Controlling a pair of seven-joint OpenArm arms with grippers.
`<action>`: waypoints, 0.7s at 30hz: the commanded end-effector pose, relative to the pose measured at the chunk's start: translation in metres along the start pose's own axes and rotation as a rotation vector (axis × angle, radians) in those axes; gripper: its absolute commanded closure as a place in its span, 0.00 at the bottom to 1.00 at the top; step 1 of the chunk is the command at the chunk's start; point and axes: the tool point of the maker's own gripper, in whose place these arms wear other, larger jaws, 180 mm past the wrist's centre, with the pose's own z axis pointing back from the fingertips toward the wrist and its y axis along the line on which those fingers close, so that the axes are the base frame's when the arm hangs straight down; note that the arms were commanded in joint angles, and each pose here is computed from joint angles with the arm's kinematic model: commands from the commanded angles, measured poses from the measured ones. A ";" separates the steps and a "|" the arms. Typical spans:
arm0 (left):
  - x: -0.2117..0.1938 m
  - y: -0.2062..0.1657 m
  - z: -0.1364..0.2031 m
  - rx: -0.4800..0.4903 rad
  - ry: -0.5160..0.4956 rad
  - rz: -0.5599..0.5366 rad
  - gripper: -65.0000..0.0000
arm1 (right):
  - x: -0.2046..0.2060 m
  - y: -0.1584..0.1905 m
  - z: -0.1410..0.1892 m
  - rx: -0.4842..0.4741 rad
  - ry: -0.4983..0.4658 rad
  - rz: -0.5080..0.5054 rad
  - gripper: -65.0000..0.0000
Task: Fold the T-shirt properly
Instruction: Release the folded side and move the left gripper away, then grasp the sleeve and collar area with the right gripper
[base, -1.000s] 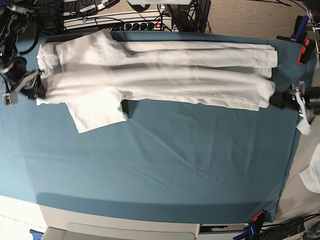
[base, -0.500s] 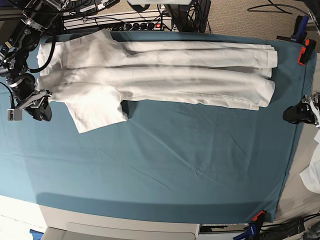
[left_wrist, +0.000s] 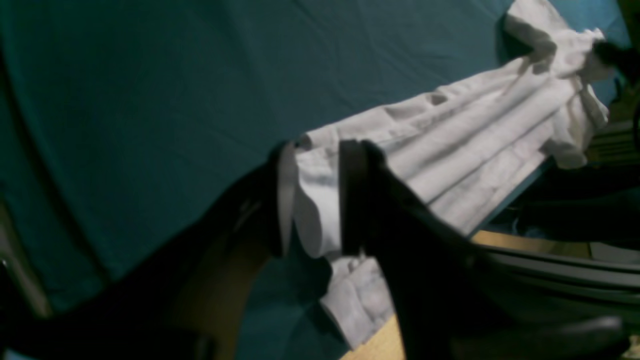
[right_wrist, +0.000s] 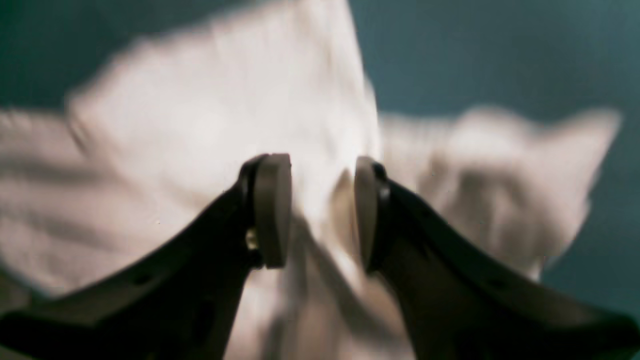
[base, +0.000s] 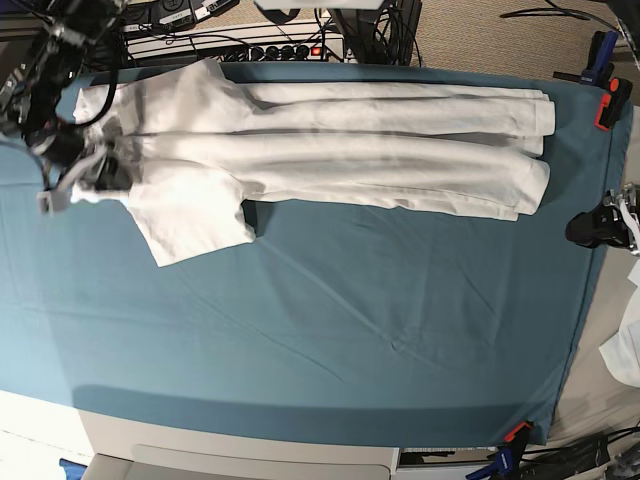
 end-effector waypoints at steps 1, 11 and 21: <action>0.018 -0.001 0.011 0.009 -0.040 -0.035 0.74 | 0.004 -0.003 0.008 -0.006 -0.003 0.021 0.66; 0.017 -0.001 0.011 0.008 -0.038 -0.033 0.74 | -0.005 -0.019 0.039 -0.052 0.062 0.093 0.66; 0.015 -0.006 0.001 -0.019 -0.052 -0.020 0.74 | 0.106 -0.012 0.054 -0.131 -0.300 0.199 0.66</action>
